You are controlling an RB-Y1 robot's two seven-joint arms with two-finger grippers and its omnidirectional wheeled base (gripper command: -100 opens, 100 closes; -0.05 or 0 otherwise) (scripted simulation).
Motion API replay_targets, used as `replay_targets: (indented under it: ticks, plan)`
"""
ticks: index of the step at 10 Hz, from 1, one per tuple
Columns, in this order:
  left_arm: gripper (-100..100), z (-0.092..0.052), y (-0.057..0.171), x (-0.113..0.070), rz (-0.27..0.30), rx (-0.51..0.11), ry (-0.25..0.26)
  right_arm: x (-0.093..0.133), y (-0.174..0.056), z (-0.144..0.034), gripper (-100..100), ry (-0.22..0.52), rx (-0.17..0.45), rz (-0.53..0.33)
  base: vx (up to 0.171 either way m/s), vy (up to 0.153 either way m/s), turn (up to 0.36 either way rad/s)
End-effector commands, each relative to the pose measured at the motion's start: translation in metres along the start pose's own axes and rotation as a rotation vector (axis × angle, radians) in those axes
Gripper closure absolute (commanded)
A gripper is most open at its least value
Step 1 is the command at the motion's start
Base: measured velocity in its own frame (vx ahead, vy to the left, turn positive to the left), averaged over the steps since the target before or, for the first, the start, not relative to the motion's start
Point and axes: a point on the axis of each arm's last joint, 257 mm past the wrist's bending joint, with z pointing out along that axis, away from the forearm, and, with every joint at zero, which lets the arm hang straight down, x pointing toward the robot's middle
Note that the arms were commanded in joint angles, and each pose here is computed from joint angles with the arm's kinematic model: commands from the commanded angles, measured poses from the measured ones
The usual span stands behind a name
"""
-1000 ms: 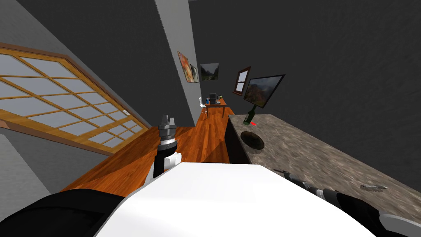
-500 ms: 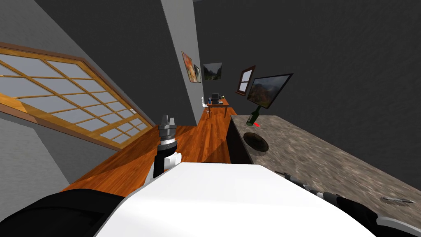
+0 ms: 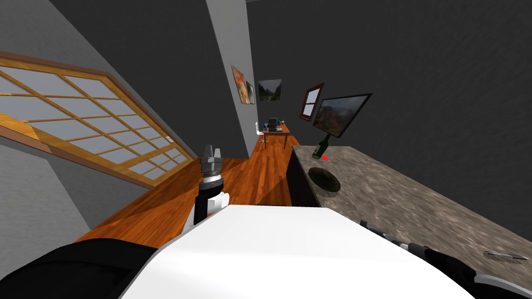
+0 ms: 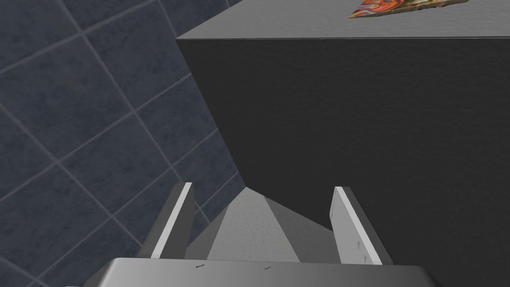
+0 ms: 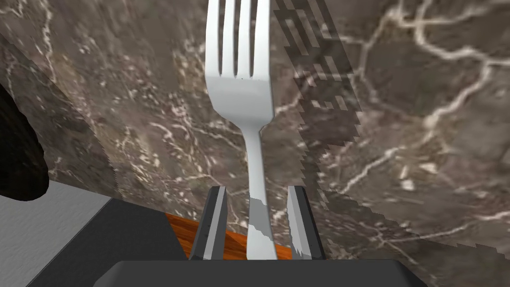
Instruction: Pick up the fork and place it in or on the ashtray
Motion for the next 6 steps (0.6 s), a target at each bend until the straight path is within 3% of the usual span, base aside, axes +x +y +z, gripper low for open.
replay_targets:
  ticks: [1,2,3,4,6]
  plan:
    - [0,0.0,0.0,0.0,0.0,0.0,0.0,0.0,0.0,0.0,100,0.0,0.0,0.0,0.0,0.0,0.0]
    - [0,0.0,0.0,0.0,0.0,0.0,0.0,0.0,0.0,0.0,100,0.0,0.0,0.0,0.0,0.0,0.0]
    - [0,0.0,0.0,0.0,0.0,0.0,0.0,0.0,0.0,0.0,0,0.0,0.0,0.0,0.0,0.0,0.0]
    - [0,0.0,0.0,0.0,0.0,0.0,0.0,-0.005,-0.005,-0.005,100,-0.005,-0.002,-0.011,0.006,-0.017,-0.145]
    - [0,0.0,0.0,0.0,0.0,0.0,0.0,-0.01,-0.009,-0.01,100,-0.01,-0.005,-0.024,0.005,-0.028,-0.117]
